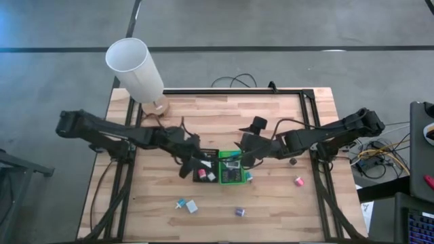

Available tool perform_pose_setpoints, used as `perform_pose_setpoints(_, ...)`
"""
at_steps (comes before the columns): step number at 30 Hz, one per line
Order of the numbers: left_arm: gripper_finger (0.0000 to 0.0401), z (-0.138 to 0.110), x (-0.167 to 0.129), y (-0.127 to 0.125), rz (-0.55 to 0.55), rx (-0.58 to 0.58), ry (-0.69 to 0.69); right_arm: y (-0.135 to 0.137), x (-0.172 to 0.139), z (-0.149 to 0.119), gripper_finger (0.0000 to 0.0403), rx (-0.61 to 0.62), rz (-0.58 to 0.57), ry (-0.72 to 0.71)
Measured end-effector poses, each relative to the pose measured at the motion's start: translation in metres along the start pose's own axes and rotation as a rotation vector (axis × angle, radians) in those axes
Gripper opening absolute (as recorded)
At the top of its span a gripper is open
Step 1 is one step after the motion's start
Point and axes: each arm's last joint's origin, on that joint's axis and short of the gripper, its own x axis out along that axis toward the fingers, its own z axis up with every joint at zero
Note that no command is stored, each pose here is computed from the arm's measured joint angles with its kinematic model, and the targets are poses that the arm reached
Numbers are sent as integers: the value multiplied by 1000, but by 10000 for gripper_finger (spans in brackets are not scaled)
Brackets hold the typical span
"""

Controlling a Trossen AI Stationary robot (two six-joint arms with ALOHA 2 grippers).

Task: Pick & Place Office items
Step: Put the blue white charger adapter into the black bin

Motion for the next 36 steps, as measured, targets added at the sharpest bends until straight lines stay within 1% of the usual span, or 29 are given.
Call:
perform_pose_setpoints(3,174,5,-22,-9,26,0,5,0,0,2,251,-13,0,-22)
perform_pose_setpoints(8,165,0,-57,-14,150,-20,35,1,0,5,253,-50,0,-51)
perform_pose_setpoints(12,159,-13,-78,-13,278,-103,118,1,0,9,252,-76,-2,-88)
perform_pose_setpoints(15,158,-21,-88,-11,346,-152,172,1,0,13,250,-111,-4,-119)
perform_pose_setpoints(17,159,-26,-88,-10,359,-185,195,1,-1,15,249,-114,-6,-138)
perform_pose_setpoints(20,160,-33,-83,-9,328,-249,228,1,-1,17,250,-114,-7,-152)
perform_pose_setpoints(23,159,-46,-72,-8,282,-334,313,1,-1,18,251,-109,-8,-159)
perform_pose_setpoints(27,160,-63,-59,-13,257,-448,434,1,-1,17,249,-100,-6,-158)
perform_pose_setpoints(31,169,-75,-47,-24,256,-506,516,1,0,17,250,-69,1,-157)
perform_pose_setpoints(36,183,-84,-33,-39,287,-552,579,1,0,16,249,-67,4,-156)
